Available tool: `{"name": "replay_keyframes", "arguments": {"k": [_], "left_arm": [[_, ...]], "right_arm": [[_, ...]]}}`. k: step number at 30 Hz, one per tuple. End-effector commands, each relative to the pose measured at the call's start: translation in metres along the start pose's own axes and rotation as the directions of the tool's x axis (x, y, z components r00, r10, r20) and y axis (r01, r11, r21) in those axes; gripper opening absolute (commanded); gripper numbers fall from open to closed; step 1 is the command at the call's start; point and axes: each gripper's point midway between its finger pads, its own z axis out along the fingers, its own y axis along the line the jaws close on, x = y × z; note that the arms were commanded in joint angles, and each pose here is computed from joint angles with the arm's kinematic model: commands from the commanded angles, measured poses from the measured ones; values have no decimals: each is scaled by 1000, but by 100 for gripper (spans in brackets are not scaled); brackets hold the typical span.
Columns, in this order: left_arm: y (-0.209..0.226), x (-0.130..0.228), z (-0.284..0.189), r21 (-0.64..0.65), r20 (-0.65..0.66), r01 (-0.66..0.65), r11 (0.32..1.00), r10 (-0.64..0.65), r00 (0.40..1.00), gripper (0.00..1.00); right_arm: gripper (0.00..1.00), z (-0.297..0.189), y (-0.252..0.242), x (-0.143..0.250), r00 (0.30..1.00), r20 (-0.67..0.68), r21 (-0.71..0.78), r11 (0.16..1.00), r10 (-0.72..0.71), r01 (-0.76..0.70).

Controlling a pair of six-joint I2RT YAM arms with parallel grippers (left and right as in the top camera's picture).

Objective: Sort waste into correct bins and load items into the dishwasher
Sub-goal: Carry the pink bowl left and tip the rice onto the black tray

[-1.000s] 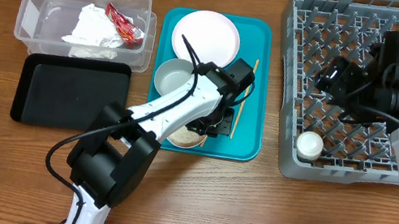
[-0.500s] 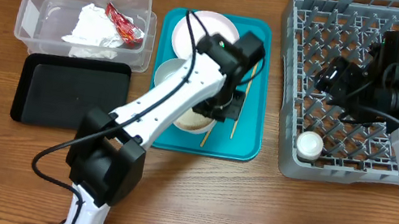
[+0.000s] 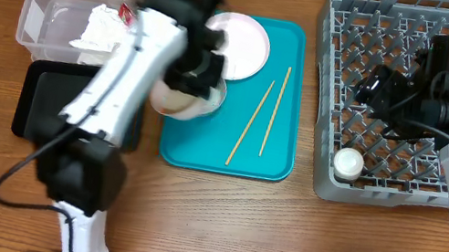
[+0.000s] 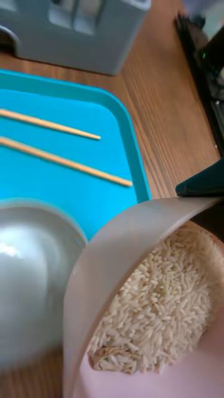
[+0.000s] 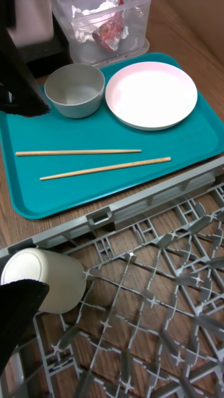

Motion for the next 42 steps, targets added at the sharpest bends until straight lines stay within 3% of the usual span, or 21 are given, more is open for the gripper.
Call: {"name": "replay_keyframes", "arguments": {"k": [1,12,22,32,42], "left_arm": [[10,1,-43,126,77,-88,988,78,994,4],[90,-1,-55,431,138,-40,902,-22,990,4],[154,6,-25,638,185,68,767,-238,953,4],[201,13,-33,832,297,16,555,-468,832,4],[215,19,-67,925,259,-10,381,-609,750,4]], "right_arm": [[85,-1,0,-1,1000,5,3,1000,-10,10],[85,-1,-1,3,1000,-9,10,1000,-7,7],[85,-1,-2,4,1000,-15,14,1000,-6,6],[85,-1,-3,5,1000,-17,15,1000,-5,5],[85,-1,-3,5,1000,-20,17,1000,-5,5]]}}
